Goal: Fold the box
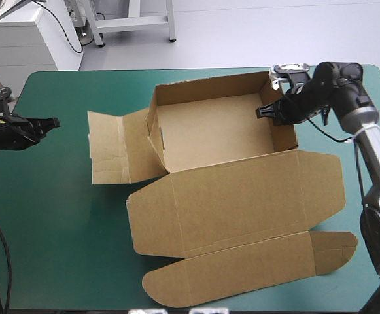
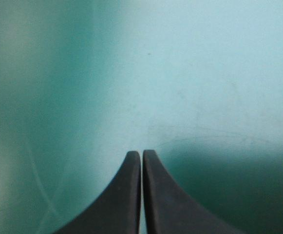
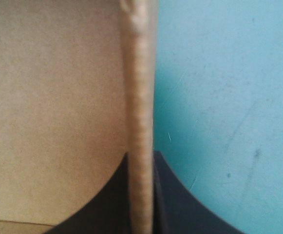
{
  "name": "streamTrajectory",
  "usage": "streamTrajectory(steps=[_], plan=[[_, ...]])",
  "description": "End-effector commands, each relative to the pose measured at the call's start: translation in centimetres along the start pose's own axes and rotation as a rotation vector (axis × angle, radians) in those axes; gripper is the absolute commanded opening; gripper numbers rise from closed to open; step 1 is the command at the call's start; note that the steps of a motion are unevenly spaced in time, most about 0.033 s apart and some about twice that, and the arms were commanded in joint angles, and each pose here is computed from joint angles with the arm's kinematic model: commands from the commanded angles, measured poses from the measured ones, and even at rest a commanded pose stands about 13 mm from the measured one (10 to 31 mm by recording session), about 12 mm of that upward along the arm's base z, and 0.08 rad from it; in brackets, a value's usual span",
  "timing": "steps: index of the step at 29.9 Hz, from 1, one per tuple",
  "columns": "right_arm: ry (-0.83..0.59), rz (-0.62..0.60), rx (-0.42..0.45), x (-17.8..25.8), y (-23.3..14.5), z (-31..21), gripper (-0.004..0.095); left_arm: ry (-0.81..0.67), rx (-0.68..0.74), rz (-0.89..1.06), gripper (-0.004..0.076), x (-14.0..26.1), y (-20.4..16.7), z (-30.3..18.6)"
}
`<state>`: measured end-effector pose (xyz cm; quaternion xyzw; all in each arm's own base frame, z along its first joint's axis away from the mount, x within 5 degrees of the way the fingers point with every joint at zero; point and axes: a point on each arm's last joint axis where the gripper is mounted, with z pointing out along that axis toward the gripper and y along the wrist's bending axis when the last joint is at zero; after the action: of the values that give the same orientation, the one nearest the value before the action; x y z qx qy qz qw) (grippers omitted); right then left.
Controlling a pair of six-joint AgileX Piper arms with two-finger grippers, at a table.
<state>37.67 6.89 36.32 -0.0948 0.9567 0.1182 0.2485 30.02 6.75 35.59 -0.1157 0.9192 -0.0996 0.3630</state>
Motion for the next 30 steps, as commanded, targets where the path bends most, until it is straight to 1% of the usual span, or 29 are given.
streamTrajectory(steps=[1, 4, 8, 12, 15, 17, 19, 22, 23, 25, 30], plan=[[-0.204, 0.039, -0.073, -0.4, -0.2, -6.7, -0.0016, -0.113, 0.173, -0.085, -0.0006, -1.5, -0.8, -1.2], [-0.260, 0.056, -0.134, 0.0, -0.7, -9.0, -0.0016, -0.087, 0.301, -0.140, -0.0006, -1.6, -1.4, -0.4], [-0.337, 0.064, -0.233, 0.1, -0.5, -11.1, -0.0015, -0.062, 0.542, -0.133, -0.0006, -1.7, -3.1, 0.4], [-0.361, 0.053, -0.264, 0.1, 0.0, -11.6, -0.0015, -0.115, 0.756, -0.139, -0.0006, -2.2, -5.6, -0.4], [-0.386, 0.063, -0.295, -0.1, 0.2, -11.8, -0.0015, -0.100, 0.890, -0.106, -0.0006, -1.9, -7.7, -0.9], [-0.403, 0.067, -0.294, -0.2, 0.2, -11.8, -0.0015, -0.078, 0.970, -0.058, -0.0008, -1.5, -8.9, -1.5], [-0.408, 0.068, -0.292, -0.3, 0.2, -11.8, -0.0015, -0.088, 1.004, -0.028, -0.0008, -1.3, -9.6, -2.2], [-0.413, 0.060, -0.282, -0.3, 0.4, -11.8, -0.0015, -0.115, 1.014, -0.011, -0.0008, -1.3, -9.9, -3.5], [-0.417, 0.050, -0.262, -0.4, 0.4, -11.7, -0.0015, -0.122, 1.021, 0.000, -0.0008, -1.2, -10.1, -4.1], [-0.420, 0.038, -0.243, -0.6, 0.8, -11.4, -0.0015, -0.127, 1.032, 0.021, -0.0008, -1.0, -10.3, -4.9], [-0.444, -0.013, -0.236, -1.4, 3.1, -9.8, -0.0015, -0.127, 1.068, 0.077, -0.0008, -0.3, -10.9, -7.1]])
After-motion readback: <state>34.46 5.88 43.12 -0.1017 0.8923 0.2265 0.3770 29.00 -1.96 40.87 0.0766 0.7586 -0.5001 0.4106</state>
